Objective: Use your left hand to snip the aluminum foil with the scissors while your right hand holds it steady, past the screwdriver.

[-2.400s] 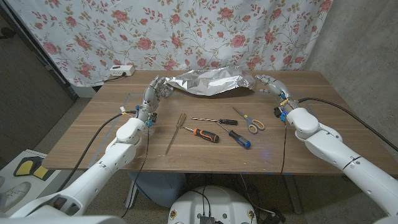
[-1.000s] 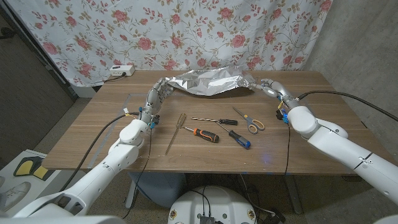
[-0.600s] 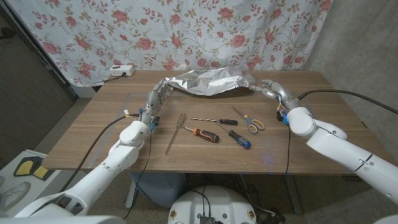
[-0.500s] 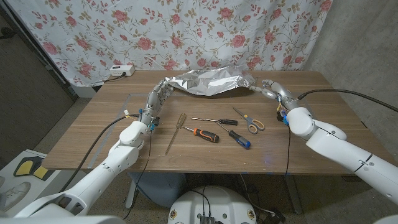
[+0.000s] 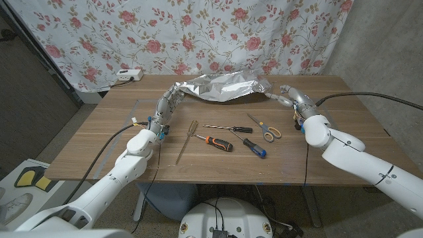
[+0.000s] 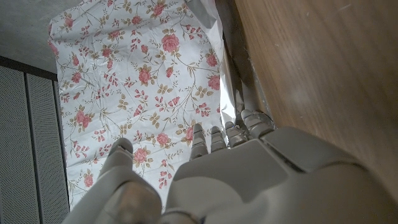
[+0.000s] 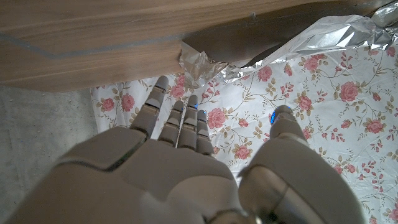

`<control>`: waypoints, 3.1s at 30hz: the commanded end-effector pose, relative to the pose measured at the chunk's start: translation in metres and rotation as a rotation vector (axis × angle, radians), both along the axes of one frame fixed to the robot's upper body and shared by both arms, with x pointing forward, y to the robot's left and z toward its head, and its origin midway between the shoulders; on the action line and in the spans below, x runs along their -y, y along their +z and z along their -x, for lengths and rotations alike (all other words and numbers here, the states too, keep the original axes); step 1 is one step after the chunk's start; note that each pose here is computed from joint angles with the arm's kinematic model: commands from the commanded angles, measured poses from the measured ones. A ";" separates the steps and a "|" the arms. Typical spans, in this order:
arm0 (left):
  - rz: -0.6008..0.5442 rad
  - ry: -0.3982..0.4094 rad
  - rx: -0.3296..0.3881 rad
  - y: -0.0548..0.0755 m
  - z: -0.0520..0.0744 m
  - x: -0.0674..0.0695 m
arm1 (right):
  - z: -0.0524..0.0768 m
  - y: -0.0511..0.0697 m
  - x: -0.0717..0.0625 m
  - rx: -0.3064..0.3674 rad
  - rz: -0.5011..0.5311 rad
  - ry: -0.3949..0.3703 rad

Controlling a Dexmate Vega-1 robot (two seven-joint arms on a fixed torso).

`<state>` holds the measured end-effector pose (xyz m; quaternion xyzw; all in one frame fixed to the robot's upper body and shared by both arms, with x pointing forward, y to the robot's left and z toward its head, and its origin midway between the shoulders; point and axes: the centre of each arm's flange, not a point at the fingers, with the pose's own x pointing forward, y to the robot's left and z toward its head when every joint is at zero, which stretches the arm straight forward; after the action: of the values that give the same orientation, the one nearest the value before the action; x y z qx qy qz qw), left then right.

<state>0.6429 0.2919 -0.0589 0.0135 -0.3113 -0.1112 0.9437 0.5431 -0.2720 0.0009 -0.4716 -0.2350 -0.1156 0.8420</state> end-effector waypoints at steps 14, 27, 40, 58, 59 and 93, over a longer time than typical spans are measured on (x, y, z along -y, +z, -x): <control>-0.006 -0.007 -0.009 -0.003 0.000 0.005 | 0.005 -0.009 0.007 -0.031 0.050 -0.040; -0.014 -0.011 -0.017 -0.004 0.001 0.007 | 0.011 -0.019 0.005 -0.007 0.066 -0.077; -0.017 -0.017 -0.026 -0.008 0.001 0.010 | 0.009 -0.027 -0.010 -0.031 0.118 -0.086; 0.002 -0.017 -0.022 -0.012 0.002 0.011 | 0.006 -0.032 -0.023 -0.042 0.190 -0.127; 0.006 -0.015 -0.018 -0.012 0.003 0.012 | 0.006 -0.033 -0.025 -0.041 0.205 -0.132; 0.018 -0.023 -0.009 -0.017 0.004 0.017 | -0.004 -0.038 -0.036 -0.082 0.273 -0.180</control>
<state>0.6408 0.2746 -0.0760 -0.0002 -0.3063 -0.1175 0.9446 0.5437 -0.2395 -0.0352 -0.5910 -0.1781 -0.1364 0.7749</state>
